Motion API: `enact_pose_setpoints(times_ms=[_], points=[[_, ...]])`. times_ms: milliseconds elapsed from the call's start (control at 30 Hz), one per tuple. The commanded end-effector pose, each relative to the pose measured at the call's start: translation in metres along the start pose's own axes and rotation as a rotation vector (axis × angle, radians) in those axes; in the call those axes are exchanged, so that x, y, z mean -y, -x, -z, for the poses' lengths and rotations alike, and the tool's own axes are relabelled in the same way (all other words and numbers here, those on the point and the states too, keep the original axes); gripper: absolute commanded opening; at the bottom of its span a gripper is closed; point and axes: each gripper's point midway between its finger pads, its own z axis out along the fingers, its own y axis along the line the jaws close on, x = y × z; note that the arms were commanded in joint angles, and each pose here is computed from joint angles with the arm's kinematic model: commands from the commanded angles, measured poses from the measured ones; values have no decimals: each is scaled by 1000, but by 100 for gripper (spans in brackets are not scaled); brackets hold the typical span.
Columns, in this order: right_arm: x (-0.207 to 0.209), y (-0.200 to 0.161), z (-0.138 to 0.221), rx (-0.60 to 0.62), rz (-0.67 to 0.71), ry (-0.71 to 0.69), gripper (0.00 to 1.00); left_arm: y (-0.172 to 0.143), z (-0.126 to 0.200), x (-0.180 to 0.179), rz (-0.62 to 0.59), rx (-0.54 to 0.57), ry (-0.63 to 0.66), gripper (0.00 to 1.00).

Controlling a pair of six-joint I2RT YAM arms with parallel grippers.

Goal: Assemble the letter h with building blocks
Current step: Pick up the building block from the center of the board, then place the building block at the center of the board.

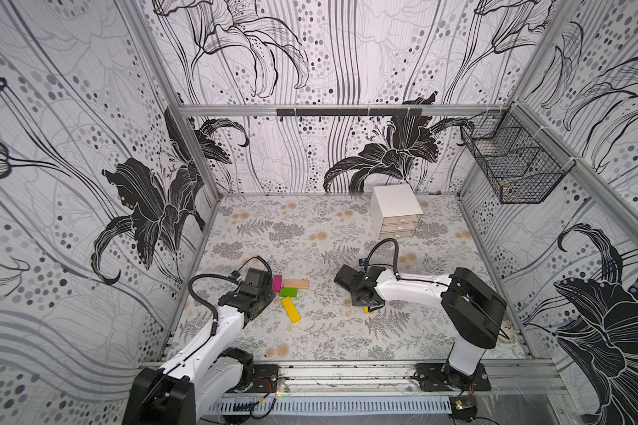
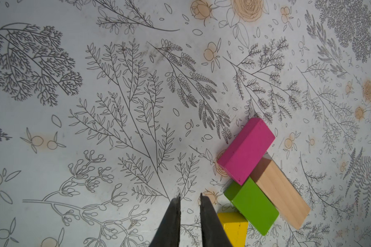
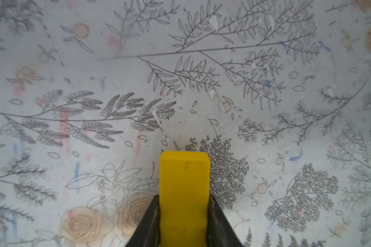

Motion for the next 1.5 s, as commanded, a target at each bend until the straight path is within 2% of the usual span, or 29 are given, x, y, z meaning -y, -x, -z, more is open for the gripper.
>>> enact_pose_setpoints(times_ms=[0,200,500,700,1000,1100,1267,1467], points=[[-7,11,6,36,-18,19,22,5,1,8,0,14,-30,21],[-35,22,10,27,-17,97,21,4,1,5,-1,12,-25,20],[-81,70,20,59,20,104,21,1,-2,6,11,3,-35,19],[-104,89,0,28,2,110,21,-1,-2,12,1,-12,-61,19],[-109,95,-31,-1,-1,99,22,0,-2,7,-9,-1,-42,19],[-108,94,-38,-13,6,93,28,0,-3,5,-6,1,-37,19],[-107,94,-39,-13,2,95,47,-1,-4,5,-4,0,-37,19],[-107,102,-27,8,8,106,59,-4,-7,3,2,-7,-28,24]])
